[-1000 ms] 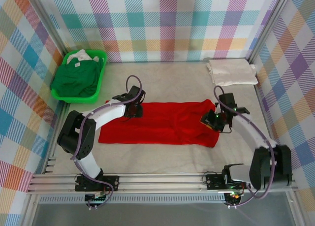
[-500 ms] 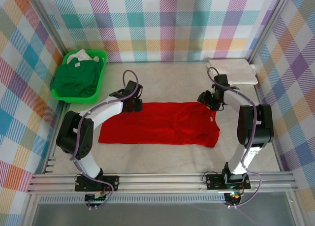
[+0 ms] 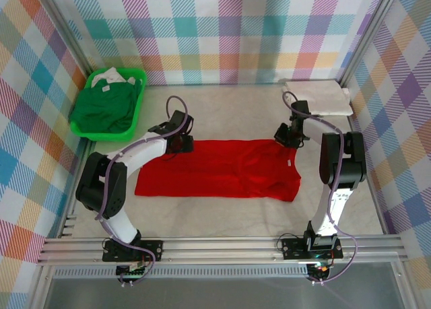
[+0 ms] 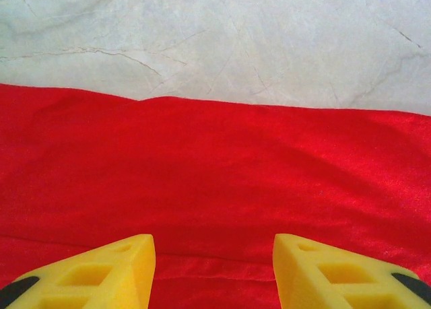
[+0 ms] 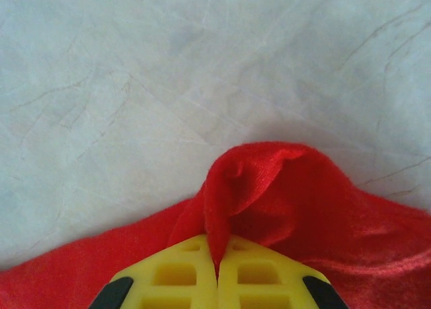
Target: Fold and stack the t-shirts
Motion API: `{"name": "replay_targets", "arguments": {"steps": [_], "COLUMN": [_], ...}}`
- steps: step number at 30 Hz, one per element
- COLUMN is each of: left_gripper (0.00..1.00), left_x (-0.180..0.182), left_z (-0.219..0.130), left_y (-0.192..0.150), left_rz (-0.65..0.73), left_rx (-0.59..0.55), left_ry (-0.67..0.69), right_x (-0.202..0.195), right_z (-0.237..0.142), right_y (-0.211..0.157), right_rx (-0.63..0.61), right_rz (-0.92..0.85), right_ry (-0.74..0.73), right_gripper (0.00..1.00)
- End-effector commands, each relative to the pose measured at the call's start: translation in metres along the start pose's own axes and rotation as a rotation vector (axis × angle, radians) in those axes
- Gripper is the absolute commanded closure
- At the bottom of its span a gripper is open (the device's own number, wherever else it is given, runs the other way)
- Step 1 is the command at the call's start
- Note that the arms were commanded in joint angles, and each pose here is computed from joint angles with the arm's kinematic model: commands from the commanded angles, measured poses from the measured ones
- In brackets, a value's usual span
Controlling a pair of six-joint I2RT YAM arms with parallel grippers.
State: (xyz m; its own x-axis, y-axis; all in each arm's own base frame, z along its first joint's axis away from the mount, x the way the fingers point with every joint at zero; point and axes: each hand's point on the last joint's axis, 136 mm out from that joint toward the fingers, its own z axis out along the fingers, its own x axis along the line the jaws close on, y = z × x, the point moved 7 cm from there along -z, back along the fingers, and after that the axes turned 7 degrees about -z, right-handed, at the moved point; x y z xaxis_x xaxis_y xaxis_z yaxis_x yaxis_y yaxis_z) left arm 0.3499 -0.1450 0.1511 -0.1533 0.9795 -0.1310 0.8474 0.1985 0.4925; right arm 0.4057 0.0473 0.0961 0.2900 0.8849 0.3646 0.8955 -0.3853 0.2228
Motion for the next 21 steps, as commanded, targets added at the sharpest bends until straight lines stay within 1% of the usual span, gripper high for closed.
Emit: {"name": "replay_targets", "arguments": {"steps": [1, 3, 5, 9, 12, 14, 16, 17, 18, 20, 21], "left_gripper": [0.50, 0.49, 0.49, 0.49, 0.49, 0.48, 0.48, 0.48, 0.47, 0.47, 0.43], "left_x": [0.020, 0.032, 0.040, 0.049, 0.057, 0.064, 0.070, 0.073, 0.075, 0.081, 0.084], "left_z": [-0.011, -0.009, -0.007, 0.001, 0.013, 0.020, 0.024, 0.027, 0.029, 0.032, 0.034], "left_y": [0.006, 0.006, 0.007, 0.007, 0.004, 0.004, 0.005, 0.006, 0.007, 0.011, 0.012], "left_rz": [-0.090, -0.143, -0.170, -0.170, -0.183, -0.196, -0.208, -0.211, -0.212, -0.222, -0.232], "left_rx": [-0.036, -0.033, -0.029, -0.019, 0.007, 0.028, 0.039, 0.042, 0.046, 0.055, 0.063], "left_ry": [0.029, 0.034, 0.038, 0.078, 0.098, 0.114, 0.124, 0.125, 0.133, 0.149, 0.157], "right_x": [-0.006, -0.008, -0.009, -0.011, -0.011, -0.014, -0.013, -0.010, -0.008, -0.001, 0.004], "right_z": [-0.033, -0.042, -0.045, -0.032, -0.021, -0.019, -0.022, -0.026, -0.032, -0.046, -0.056], "right_y": [0.025, 0.033, 0.039, 0.047, 0.053, 0.055, 0.057, 0.058, 0.058, 0.056, 0.053], "right_rx": [-0.116, -0.159, -0.176, -0.163, -0.151, -0.153, -0.164, -0.169, -0.169, -0.186, -0.198], "right_rz": [-0.009, -0.020, -0.030, -0.038, -0.037, -0.030, -0.031, -0.035, -0.036, -0.050, -0.058], "right_ry": [0.000, 0.000, 0.010, 0.007, -0.003, -0.018, -0.022, -0.020, -0.017, -0.005, 0.000], "right_gripper": [1.00, 1.00, 1.00, 1.00, 1.00, 0.90, 0.86, 0.81, 0.73, 0.68, 0.67]}}
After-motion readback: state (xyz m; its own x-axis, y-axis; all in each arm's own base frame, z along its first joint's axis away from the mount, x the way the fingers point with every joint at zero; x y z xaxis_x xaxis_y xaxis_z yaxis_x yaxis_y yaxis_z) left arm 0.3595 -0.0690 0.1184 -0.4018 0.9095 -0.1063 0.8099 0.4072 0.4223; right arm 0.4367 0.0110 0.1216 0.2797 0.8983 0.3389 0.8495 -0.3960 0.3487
